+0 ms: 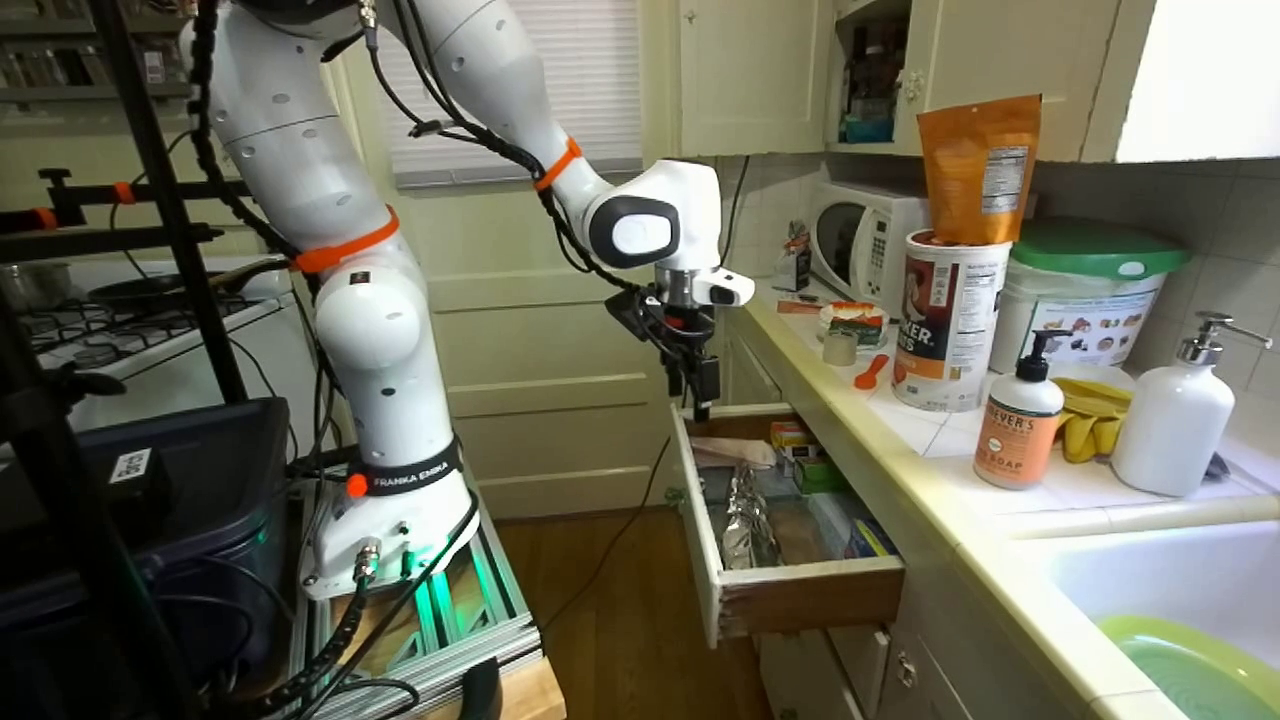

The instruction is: Close the open drawer.

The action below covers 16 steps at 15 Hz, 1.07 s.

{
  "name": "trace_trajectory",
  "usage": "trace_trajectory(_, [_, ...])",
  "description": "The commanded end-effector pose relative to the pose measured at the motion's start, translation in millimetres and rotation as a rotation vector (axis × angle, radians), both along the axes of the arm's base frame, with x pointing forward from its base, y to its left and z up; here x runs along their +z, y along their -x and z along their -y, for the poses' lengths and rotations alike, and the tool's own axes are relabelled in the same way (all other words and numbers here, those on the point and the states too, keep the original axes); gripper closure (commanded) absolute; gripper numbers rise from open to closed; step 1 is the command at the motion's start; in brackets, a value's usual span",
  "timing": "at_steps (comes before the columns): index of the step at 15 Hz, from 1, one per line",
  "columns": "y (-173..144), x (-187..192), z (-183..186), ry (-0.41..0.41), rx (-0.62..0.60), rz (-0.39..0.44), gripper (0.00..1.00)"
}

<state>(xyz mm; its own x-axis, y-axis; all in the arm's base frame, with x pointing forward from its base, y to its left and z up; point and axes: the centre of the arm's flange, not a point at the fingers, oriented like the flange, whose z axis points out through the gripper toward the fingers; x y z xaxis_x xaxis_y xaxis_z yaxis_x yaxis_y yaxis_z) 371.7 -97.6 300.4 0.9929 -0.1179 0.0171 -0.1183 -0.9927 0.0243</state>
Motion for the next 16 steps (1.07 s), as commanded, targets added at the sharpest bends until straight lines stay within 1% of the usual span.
trace_trajectory(1, [1.1, -41.3, -6.8, -0.035, 0.014, -0.084, 0.0])
trace_trajectory(2, [2.2, -51.2, -8.2, -0.041, 0.014, -0.105, 0.19])
trace_trajectory(4, [3.2, -69.6, -9.9, -0.056, 0.006, -0.136, 0.34])
trace_trajectory(6, [4.9, -84.6, -11.1, -0.059, -0.003, -0.158, 0.51])
trace_trajectory(7, [5.2, -91.6, -11.3, -0.059, -0.01, -0.162, 0.58])
trace_trajectory(8, [5.2, -98.1, -11.3, -0.061, -0.015, -0.161, 0.65])
trace_trajectory(9, [4.5, -103.9, -10.5, -0.049, -0.02, -0.147, 0.74])
trace_trajectory(10, [2.5, -108.9, -9.0, -0.032, -0.023, -0.119, 0.81])
trace_trajectory(11, [0.3, -113.3, -7.8, -0.024, -0.024, -0.096, 0.89])
trace_trajectory(12, [-2.0, -117.8, -6.7, -0.014, -0.023, -0.074, 0.96])
trace_trajectory(13, [-4.0, -121.6, -5.7, -0.004, -0.027, -0.057, 1.0])
trace_trajectory(16, [-4.9, -130.6, -5.2, 0.009, -0.033, -0.031, 1.0])
